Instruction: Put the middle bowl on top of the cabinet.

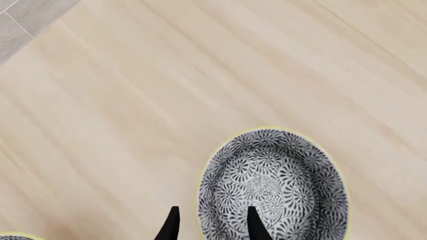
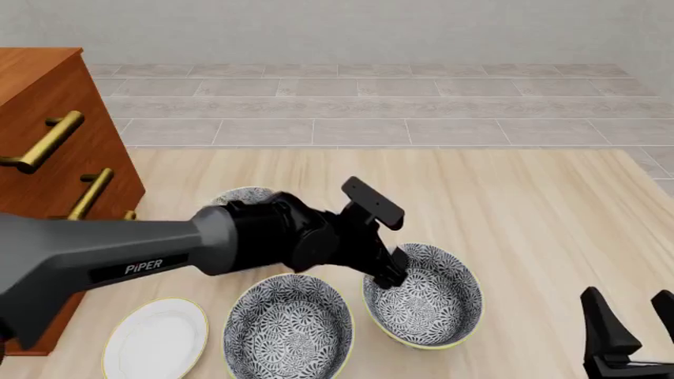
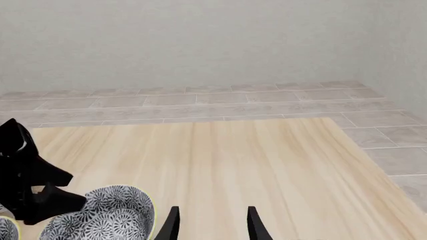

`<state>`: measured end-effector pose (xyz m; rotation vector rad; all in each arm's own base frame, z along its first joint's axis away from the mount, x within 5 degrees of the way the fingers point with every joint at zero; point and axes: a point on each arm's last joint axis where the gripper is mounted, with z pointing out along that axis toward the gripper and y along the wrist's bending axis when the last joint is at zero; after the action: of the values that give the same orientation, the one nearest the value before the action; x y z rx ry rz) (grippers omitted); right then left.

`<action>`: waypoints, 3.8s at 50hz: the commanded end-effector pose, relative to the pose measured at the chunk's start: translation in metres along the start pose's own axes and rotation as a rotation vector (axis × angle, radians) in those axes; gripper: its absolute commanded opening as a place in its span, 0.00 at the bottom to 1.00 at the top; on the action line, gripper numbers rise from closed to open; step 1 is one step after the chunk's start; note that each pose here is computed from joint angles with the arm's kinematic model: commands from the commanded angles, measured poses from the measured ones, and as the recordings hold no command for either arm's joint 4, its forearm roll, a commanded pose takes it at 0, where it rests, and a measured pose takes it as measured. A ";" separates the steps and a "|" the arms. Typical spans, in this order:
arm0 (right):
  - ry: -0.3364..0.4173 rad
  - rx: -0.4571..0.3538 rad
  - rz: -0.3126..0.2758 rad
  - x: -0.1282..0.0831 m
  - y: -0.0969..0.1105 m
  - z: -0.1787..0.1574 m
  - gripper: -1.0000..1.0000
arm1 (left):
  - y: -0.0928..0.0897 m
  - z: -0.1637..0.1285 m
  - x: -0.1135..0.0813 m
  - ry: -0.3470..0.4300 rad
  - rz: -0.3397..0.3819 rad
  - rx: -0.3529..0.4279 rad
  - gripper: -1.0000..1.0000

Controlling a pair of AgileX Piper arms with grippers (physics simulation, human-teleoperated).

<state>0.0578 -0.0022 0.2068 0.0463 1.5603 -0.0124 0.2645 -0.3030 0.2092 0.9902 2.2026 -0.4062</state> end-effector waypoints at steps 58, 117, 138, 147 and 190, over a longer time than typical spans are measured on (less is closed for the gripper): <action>0.010 -0.002 0.010 0.001 0.000 -0.001 1.00 | -0.004 0.044 0.026 0.026 -0.105 0.005 1.00; 0.008 0.004 0.012 0.001 0.000 -0.001 1.00 | -0.009 0.019 0.017 -0.036 -0.108 0.018 0.00; 0.009 -0.003 0.008 0.001 0.000 -0.001 1.00 | -0.017 -0.039 -0.006 -0.153 -0.099 0.045 0.00; 0.008 -0.002 0.006 0.001 0.000 -0.001 1.00 | -0.027 -0.062 -0.011 -0.203 -0.095 0.073 0.00; 0.000 0.004 0.002 0.001 0.000 -0.001 1.00 | 0.002 -0.158 -0.031 -0.378 -0.074 0.011 0.00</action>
<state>0.0570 -0.0027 0.2067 0.0592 1.5571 -0.0143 0.2096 -0.2515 0.3245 0.8112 1.9331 -0.5866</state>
